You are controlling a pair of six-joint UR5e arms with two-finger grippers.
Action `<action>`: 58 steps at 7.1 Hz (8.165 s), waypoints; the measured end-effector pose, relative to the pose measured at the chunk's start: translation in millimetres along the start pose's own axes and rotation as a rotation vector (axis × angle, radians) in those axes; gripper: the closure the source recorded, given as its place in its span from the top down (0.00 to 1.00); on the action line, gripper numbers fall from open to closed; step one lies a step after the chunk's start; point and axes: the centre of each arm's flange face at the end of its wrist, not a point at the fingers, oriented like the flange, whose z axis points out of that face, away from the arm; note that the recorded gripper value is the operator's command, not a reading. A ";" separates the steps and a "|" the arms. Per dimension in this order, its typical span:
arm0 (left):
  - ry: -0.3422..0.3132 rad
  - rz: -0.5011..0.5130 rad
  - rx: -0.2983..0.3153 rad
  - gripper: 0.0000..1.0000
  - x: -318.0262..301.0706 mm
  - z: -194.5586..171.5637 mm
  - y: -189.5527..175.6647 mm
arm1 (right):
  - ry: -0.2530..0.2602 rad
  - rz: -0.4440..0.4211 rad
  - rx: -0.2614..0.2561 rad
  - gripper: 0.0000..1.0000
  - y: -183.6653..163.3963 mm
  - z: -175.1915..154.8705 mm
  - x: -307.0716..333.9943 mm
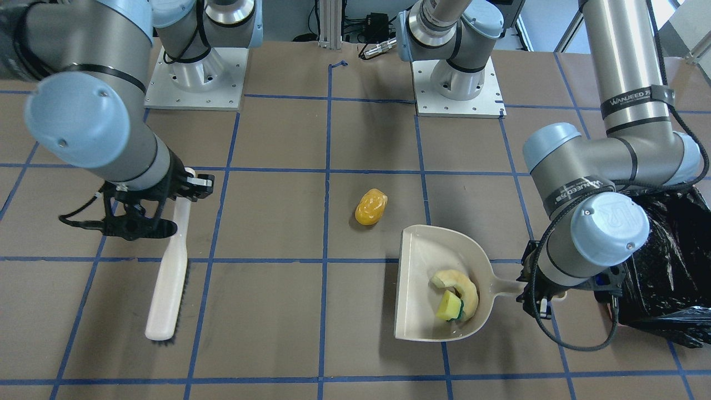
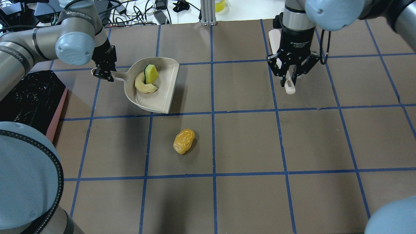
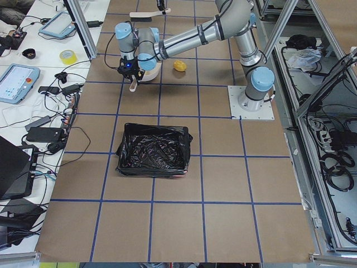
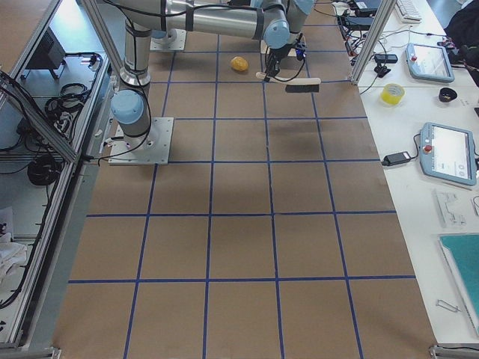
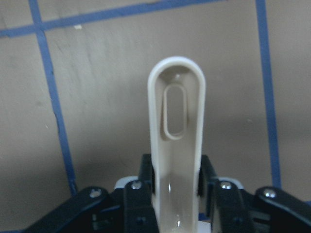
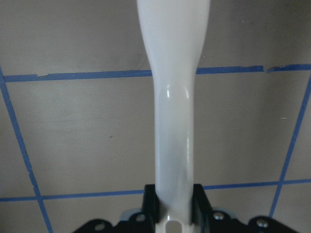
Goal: Sweep and dump trash into bin
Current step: 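Pull the brush back while the left gripper slides the dustpan toward the potato piece, then sweep the yellow potato piece into the dustpan with the right-held brush, then lift the brush away from the dustpan with the right gripper, then carry the dustpan over the black bin and tip it with the left gripper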
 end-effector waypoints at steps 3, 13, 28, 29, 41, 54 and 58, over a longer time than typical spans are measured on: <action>-0.068 0.011 0.002 0.00 -91.4 12.5 17.7 | -0.013 0.001 -0.003 0.15 72.2 -33.3 38.0; 0.108 -0.172 0.159 0.00 -174.1 61.3 53.1 | -0.114 0.095 -0.163 0.06 154.1 117.3 -32.6; 0.111 -0.086 0.263 0.00 -156.0 51.2 81.4 | -0.493 0.089 -0.169 0.05 132.8 198.0 -357.5; 0.111 -0.086 0.259 0.00 -155.7 51.7 81.7 | -0.487 0.085 -0.166 0.05 131.4 198.5 -358.6; -0.026 -0.050 0.005 0.00 -116.7 -3.9 81.8 | -0.102 0.091 -0.112 0.06 47.3 63.0 -149.0; 0.146 -0.137 -0.014 0.00 -192.1 -64.1 -373.8 | -0.020 -0.072 -0.067 0.02 -105.3 167.7 214.9; 0.185 -0.044 0.092 0.00 -197.2 -32.2 -453.0 | -0.025 -0.040 -0.075 0.03 -103.6 174.0 213.7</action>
